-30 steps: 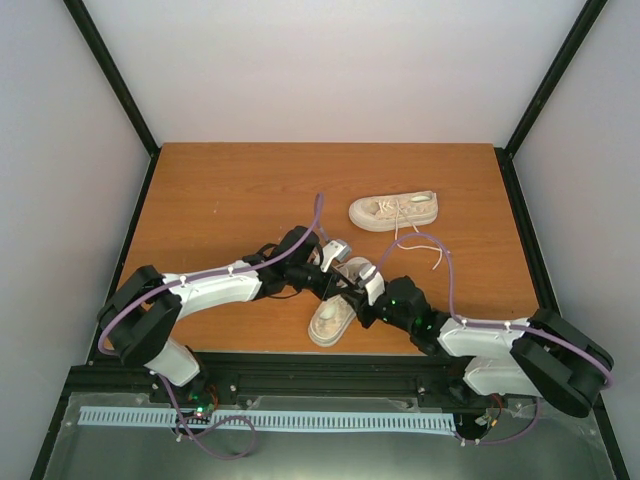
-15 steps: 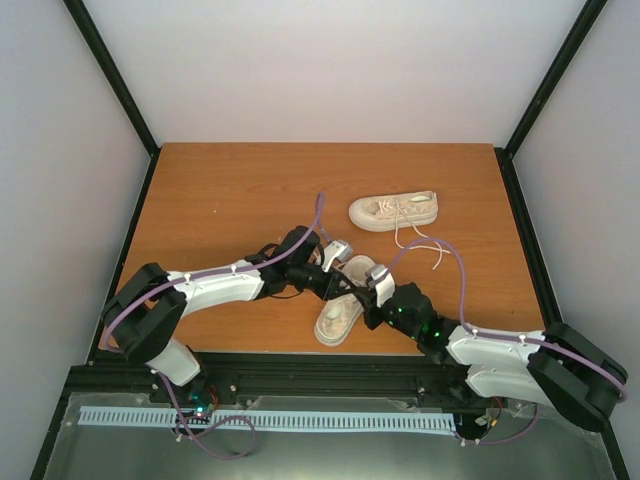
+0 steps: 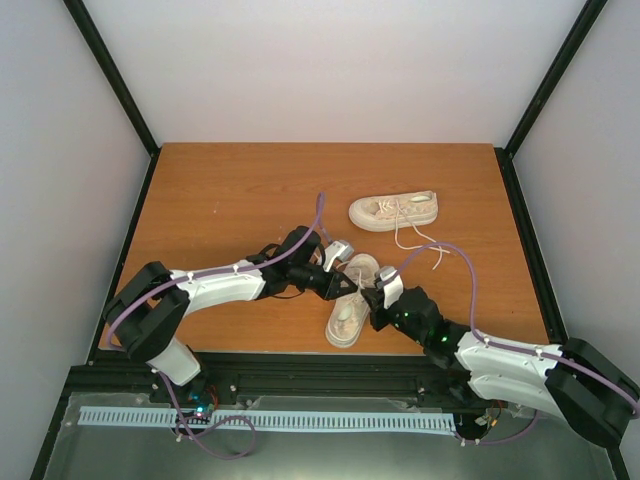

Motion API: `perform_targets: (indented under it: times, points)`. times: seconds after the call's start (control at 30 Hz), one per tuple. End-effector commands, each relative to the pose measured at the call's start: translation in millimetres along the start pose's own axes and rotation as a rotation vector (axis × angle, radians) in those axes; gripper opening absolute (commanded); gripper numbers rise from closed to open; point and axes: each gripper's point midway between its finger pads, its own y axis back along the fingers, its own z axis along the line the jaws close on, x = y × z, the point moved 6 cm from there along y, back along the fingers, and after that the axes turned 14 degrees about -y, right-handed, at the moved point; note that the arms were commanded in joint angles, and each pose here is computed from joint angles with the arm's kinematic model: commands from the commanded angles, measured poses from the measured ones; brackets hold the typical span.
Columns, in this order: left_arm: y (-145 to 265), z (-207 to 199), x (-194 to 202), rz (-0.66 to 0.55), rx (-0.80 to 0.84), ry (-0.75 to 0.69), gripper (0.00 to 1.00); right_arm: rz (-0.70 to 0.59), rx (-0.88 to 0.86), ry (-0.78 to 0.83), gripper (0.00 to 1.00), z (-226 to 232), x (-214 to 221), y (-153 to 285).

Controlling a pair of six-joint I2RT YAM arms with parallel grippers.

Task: Tie the shoes
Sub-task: Cross the shoelace with the shoelace.

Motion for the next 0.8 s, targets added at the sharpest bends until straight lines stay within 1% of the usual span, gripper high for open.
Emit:
perform_targets:
  times: [0.0, 0.1, 0.17, 0.2, 0.3, 0.47, 0.77]
  points:
    - [-1.8, -0.5, -15.4, -0.041, 0.006, -0.023, 0.11, -0.032, 0.021, -0.014, 0.03, -2.9, -2.3, 2.7]
    - [-3.1, 1.9, -15.5, -0.04, -0.007, -0.015, 0.07, -0.027, 0.024, -0.018, 0.03, -4.0, -0.4, 2.9]
    - [-3.4, 2.4, -15.7, -0.041, -0.012, -0.014, 0.07, -0.027, 0.023, -0.018, 0.03, -3.9, -0.3, 3.1]
    - [-3.4, 2.3, -16.0, -0.042, -0.01, -0.013, 0.08, -0.027, 0.022, -0.018, 0.03, -3.9, -0.2, 3.3]
    - [-5.3, 0.8, -18.0, -0.04, 0.01, -0.007, 0.18, -0.023, 0.014, -0.016, 0.03, -3.0, 0.4, 3.3]
    - [-11.8, 1.1, -22.9, -0.034, 0.039, 0.008, 0.27, -0.021, -0.005, -0.013, 0.03, -0.6, -0.1, 3.3]
    - [-24.8, 4.2, -29.5, -0.021, 0.076, 0.039, 0.29, -0.023, -0.017, -0.01, 0.03, 1.0, -0.8, 3.7]
